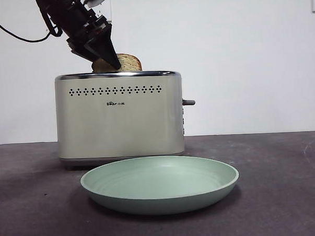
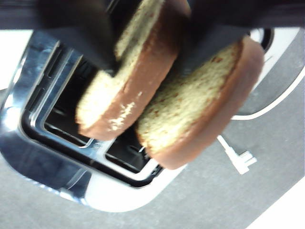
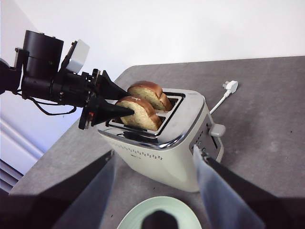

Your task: Take the bread from the toaster,put the bread on the plate,put the plate on the table

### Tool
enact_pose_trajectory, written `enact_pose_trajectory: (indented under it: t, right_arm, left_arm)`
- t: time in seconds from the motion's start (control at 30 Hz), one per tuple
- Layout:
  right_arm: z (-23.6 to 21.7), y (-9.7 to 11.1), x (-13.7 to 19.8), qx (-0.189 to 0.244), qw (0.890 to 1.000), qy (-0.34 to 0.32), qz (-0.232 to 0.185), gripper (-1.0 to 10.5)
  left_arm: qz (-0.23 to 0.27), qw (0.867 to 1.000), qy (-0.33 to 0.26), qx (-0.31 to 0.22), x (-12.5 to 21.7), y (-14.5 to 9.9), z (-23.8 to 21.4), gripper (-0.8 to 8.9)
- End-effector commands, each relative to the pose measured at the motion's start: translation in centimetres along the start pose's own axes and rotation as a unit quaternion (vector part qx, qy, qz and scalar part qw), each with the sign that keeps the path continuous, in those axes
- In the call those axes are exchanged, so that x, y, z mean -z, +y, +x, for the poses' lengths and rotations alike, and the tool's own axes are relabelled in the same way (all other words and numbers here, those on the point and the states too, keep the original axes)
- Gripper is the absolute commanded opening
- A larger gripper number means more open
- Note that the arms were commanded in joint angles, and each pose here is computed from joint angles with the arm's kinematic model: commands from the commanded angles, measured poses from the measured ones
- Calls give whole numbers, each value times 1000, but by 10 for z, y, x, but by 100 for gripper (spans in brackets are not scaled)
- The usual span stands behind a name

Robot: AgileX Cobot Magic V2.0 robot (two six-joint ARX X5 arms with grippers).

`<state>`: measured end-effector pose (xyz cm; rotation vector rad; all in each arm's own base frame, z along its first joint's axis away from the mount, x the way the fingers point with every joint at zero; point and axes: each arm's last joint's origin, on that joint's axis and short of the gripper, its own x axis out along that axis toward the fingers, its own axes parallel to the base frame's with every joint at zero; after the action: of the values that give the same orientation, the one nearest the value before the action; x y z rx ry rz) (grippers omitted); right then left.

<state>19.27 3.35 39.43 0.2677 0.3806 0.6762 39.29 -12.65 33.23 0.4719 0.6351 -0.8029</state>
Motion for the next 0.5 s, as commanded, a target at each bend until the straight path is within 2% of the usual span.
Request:
enact_pose_trajectory:
  t: [0.03, 0.17, 0.33, 0.5]
  right_arm:
    - [1, 0, 0, 0, 1000, 6, -9, 279]
    - [6, -5, 3, 5, 1000, 20, -3, 279]
    - [15, -11, 6, 8, 999, 39, 11, 279]
    - [25, -21, 16, 17, 995, 89, 47, 279]
  left_arm:
    - [9, 1000, -8, -8, -4, 1, -3, -7]
    - [18, 1000, -23, -10, -15, -8, -23, -7]
    - [23, 998, -51, -21, -37, -20, -73, -7]
    - [-12, 993, -110, -45, -53, -38, -140, -7]
